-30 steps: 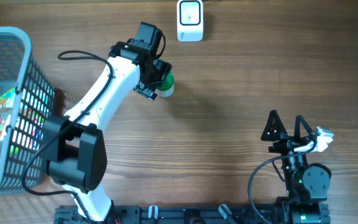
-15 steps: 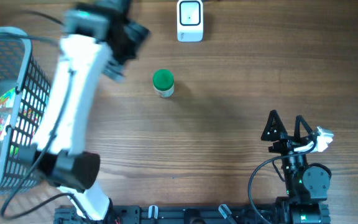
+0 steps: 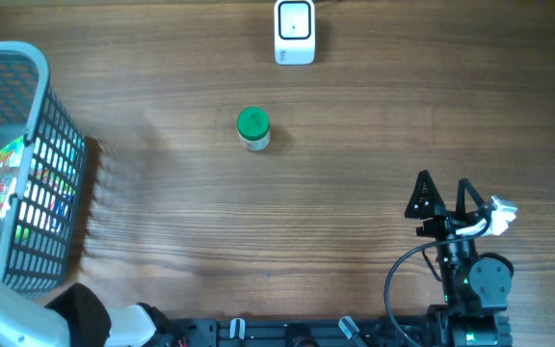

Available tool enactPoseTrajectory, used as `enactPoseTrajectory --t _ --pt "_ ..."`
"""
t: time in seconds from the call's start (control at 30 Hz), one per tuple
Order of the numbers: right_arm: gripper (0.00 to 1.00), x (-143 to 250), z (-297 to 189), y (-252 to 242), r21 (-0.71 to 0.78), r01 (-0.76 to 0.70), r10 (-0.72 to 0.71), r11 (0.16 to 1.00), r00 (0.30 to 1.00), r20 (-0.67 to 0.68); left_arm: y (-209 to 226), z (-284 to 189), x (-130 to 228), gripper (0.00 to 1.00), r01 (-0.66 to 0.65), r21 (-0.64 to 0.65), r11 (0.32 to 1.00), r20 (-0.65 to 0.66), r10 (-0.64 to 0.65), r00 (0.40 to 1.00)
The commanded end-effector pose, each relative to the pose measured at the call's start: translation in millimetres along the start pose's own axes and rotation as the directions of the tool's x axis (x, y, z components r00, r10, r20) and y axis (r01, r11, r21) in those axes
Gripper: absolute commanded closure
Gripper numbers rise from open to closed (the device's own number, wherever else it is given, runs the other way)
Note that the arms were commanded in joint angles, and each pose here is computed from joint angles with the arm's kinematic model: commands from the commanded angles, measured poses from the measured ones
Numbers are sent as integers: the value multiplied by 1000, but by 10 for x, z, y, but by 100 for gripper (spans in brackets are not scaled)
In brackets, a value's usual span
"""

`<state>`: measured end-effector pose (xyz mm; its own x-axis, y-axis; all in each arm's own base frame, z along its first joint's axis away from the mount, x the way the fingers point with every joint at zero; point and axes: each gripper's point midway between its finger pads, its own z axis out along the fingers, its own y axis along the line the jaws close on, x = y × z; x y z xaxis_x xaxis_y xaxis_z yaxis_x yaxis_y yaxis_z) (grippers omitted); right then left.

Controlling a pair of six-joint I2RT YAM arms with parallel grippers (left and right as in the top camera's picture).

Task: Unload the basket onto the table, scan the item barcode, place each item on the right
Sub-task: 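Reach the left gripper into the basket and grasp the white box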

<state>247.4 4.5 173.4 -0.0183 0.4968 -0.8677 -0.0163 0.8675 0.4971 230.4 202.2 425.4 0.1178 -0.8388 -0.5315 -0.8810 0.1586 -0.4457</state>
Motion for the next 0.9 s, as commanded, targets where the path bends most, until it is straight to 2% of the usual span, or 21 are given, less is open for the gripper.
enactPoseTrajectory --t 0.0,0.1,0.23,0.4,0.5,0.7,0.87 --pt "0 -32 -4 -4 6 -6 6 1000 1000 17 427 430 8 0 -63 -220 974 -51 53 997" --pt "0 -32 -4 -4 6 -6 6 1000 1000 17 832 776 186 0 20 -413 911 -85 -61 995" --pt "0 -32 -4 -4 6 -6 6 1000 1000 17 1127 1374 523 0 -30 -506 862 -169 -65 984" --pt "0 -32 -4 -4 6 -6 6 1000 1000 17 1284 1951 838 0 -220 -445 868 -295 90 951" --pt "0 -32 -4 -4 6 -6 6 1000 1000 17 1320 2151 905 0 -314 -400 861 -326 187 927" --pt "0 -32 -4 -3 5 -6 6 1000 1000 17 1272 2465 941 0 -316 -358 879 -304 210 929" --pt "0 -32 -4 -4 6 -6 6 1000 1000 17 1336 2729 1091 0 -332 -365 870 -365 194 911"
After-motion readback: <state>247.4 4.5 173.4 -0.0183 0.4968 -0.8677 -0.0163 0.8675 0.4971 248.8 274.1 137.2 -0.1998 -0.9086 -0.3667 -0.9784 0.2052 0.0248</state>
